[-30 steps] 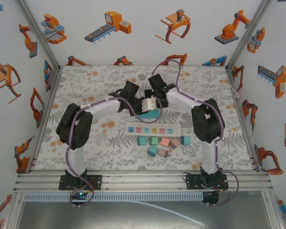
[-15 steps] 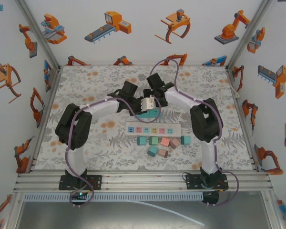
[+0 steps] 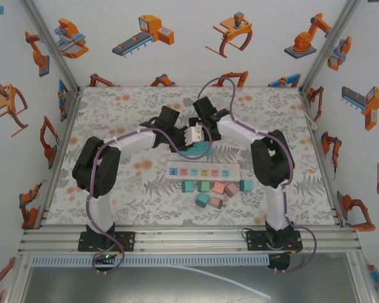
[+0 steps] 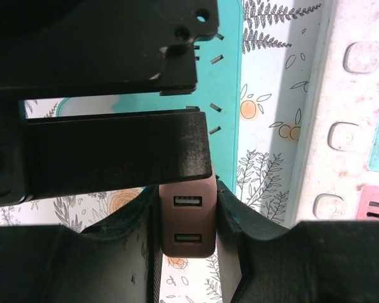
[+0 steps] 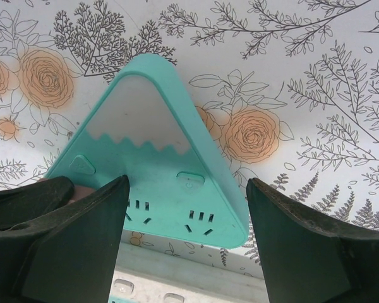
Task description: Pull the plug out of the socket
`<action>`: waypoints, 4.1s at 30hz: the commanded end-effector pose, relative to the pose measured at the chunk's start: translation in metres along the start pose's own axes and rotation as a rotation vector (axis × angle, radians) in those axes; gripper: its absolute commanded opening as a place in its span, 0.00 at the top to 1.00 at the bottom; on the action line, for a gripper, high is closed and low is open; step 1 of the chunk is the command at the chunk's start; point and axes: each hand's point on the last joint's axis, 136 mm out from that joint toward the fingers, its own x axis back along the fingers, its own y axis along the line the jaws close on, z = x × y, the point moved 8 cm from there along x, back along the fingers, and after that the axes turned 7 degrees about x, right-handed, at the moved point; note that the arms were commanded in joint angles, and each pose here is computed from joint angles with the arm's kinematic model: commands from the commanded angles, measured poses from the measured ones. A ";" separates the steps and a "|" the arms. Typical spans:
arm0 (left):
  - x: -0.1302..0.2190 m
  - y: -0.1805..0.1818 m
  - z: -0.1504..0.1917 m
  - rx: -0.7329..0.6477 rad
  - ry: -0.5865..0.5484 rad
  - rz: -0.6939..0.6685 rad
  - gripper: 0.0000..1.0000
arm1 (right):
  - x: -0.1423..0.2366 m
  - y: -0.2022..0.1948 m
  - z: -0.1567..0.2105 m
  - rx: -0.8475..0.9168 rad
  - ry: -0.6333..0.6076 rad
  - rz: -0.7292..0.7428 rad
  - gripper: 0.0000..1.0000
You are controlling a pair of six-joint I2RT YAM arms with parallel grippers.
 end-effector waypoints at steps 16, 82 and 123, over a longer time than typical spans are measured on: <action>0.063 0.005 -0.031 -0.069 -0.017 -0.103 0.87 | -0.046 -0.025 0.060 0.070 0.266 0.206 0.31; 0.046 -0.187 0.065 1.730 -0.175 -0.052 0.46 | 0.189 -0.054 0.030 -0.237 -0.414 -0.060 0.29; 0.207 -0.016 0.220 1.146 -0.207 -1.293 0.03 | 0.082 -0.255 0.130 -0.290 -0.509 0.464 0.01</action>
